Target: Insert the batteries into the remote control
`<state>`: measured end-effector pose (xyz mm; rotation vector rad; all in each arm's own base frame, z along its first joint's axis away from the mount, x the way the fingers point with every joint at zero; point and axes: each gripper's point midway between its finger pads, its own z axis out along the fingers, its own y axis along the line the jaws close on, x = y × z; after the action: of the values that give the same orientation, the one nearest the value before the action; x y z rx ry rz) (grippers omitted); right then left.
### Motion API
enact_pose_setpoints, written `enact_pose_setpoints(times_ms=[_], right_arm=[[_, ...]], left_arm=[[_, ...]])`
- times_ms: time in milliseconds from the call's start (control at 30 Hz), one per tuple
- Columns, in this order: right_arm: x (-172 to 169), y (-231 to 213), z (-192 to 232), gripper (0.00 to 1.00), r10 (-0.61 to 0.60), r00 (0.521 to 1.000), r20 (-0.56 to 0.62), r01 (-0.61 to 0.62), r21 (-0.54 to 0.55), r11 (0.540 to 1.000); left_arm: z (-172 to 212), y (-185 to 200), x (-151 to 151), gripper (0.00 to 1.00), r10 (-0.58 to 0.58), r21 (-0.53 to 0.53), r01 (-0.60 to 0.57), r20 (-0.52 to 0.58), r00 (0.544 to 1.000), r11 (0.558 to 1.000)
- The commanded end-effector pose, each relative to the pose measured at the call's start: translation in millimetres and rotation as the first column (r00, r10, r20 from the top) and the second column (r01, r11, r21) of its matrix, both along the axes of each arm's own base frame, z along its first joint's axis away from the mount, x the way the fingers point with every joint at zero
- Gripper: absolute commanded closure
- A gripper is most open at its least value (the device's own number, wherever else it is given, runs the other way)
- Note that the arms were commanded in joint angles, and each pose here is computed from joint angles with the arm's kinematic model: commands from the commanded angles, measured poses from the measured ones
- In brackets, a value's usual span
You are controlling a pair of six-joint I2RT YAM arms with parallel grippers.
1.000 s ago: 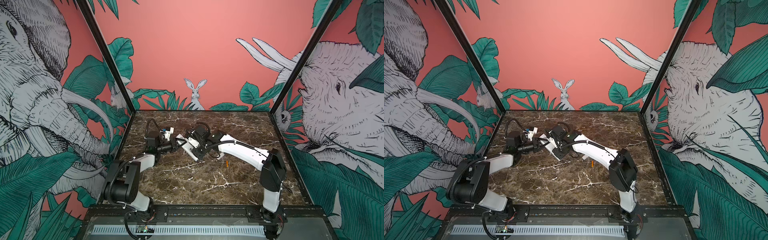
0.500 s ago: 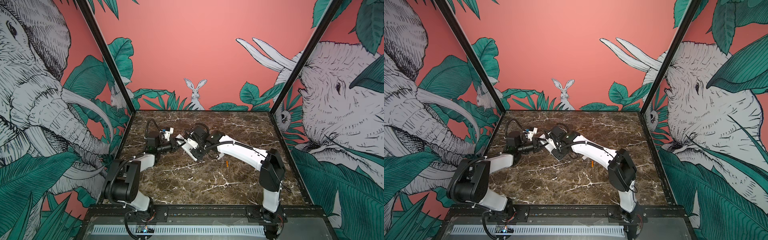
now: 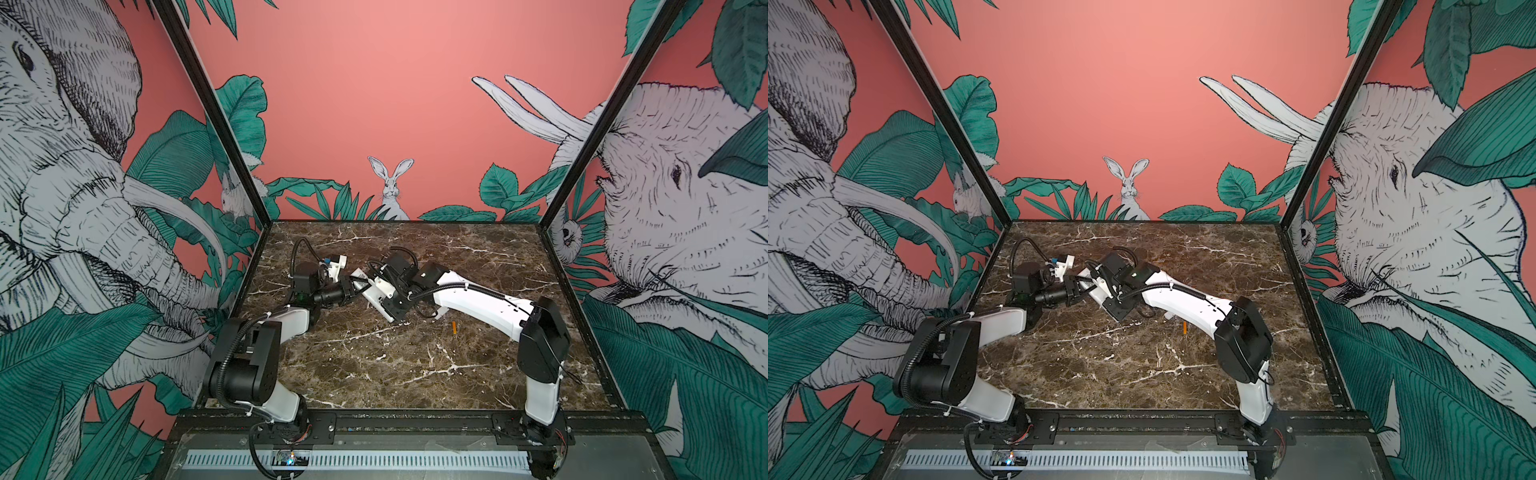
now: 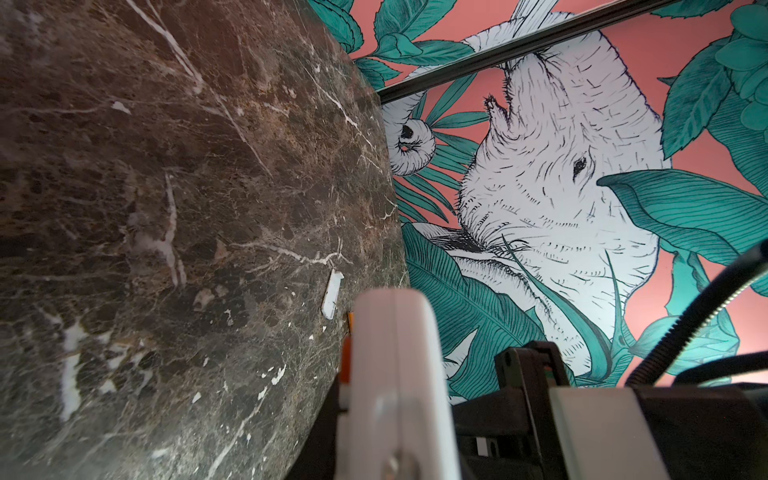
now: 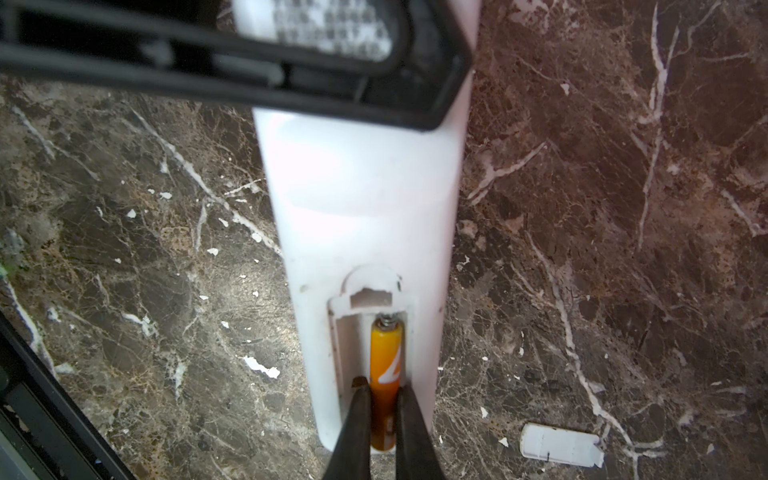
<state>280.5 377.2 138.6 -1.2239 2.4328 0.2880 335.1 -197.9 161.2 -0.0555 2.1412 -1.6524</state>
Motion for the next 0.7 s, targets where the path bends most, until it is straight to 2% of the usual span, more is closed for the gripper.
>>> enact_pose_setpoints(times_ms=[0, 333, 667], right_arm=[[-2.6, -5.1, -25.1, 0.93, 0.013, 1.0, -0.011, -0.013, -0.072, 0.997], [3.3, 1.5, -32.1, 0.95, 0.075, 0.997, 0.016, -0.073, -0.074, 0.995], [3.6, 10.9, -36.1, 0.95, 0.14, 0.988, 0.06, -0.14, -0.006, 0.99]], left_arm=[[23.0, -3.4, -7.4, 0.77, -0.05, -0.044, 0.053, 0.051, 0.997, 0.998], [41.5, -5.3, -25.1, 0.77, -0.116, -0.067, 0.119, 0.05, 0.992, 0.991], [55.3, -6.6, -34.2, 0.78, -0.152, -0.088, 0.157, 0.057, 0.987, 0.984]])
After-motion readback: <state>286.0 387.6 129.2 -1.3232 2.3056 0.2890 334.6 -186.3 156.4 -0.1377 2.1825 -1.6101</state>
